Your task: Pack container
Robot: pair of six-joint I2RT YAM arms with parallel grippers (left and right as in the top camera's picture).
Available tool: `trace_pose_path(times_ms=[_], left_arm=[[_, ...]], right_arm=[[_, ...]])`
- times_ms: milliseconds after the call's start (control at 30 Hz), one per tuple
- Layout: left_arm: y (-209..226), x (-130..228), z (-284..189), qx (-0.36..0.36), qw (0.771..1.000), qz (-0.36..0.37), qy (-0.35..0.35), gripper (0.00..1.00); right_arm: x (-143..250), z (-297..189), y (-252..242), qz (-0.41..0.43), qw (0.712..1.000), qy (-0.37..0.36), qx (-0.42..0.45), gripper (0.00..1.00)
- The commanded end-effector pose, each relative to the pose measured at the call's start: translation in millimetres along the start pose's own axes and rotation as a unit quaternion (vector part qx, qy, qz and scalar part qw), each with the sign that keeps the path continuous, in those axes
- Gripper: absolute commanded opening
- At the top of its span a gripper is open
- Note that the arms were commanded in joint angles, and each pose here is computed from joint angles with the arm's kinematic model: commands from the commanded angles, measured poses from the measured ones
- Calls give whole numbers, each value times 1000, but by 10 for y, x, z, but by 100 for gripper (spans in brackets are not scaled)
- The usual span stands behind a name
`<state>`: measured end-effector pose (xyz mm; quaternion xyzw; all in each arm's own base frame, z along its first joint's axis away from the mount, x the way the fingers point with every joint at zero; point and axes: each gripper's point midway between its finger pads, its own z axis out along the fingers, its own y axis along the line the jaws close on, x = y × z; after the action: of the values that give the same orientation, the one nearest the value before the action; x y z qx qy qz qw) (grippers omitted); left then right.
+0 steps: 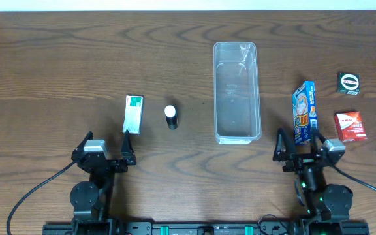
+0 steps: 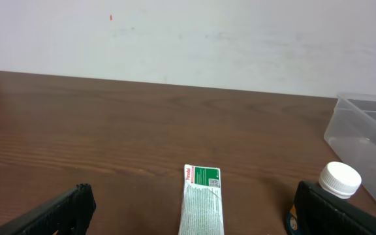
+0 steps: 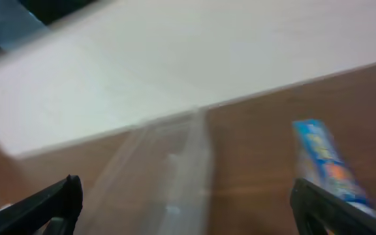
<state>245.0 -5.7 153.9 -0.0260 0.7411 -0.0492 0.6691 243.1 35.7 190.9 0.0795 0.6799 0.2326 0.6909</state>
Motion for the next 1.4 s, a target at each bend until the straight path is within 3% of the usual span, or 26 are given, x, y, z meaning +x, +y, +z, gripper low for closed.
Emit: trace_pose_path(times_ms=[0,133,300,433,567,733,867,1200,1367], left_arm=[[4,149,7,2,1000,2,23,98],[4,149,7,2,1000,2,23,98],[4,149,7,2,1000,2,23,98],[3,149,7,2,1000,2,23,98],[4,149,7,2,1000,2,23,98],[4,149,7,2,1000,2,23,98],[5,164,10,2,1000,1,26,98],[5,164,10,2,1000,2,26,98],[5,164,10,2,1000,1,26,98]], right_arm=[[-173,-55,411,50,993,-17,-109,99],[-701,-277,876,-47,971,-120,-204,99],[-1114,-321,1032,-116,969,-130,-175,99],[-1341,-118,874,-164,982,-57,-73,99],[-1392,110,483,-162,982,78,58,99],[-1298,364,78,-156,947,243,139,99],[-1189,519,-178,-138,917,333,171,99],[-741,723,-844,-133,854,429,261,99],[-450,781,-1036,-127,829,476,267,99]])
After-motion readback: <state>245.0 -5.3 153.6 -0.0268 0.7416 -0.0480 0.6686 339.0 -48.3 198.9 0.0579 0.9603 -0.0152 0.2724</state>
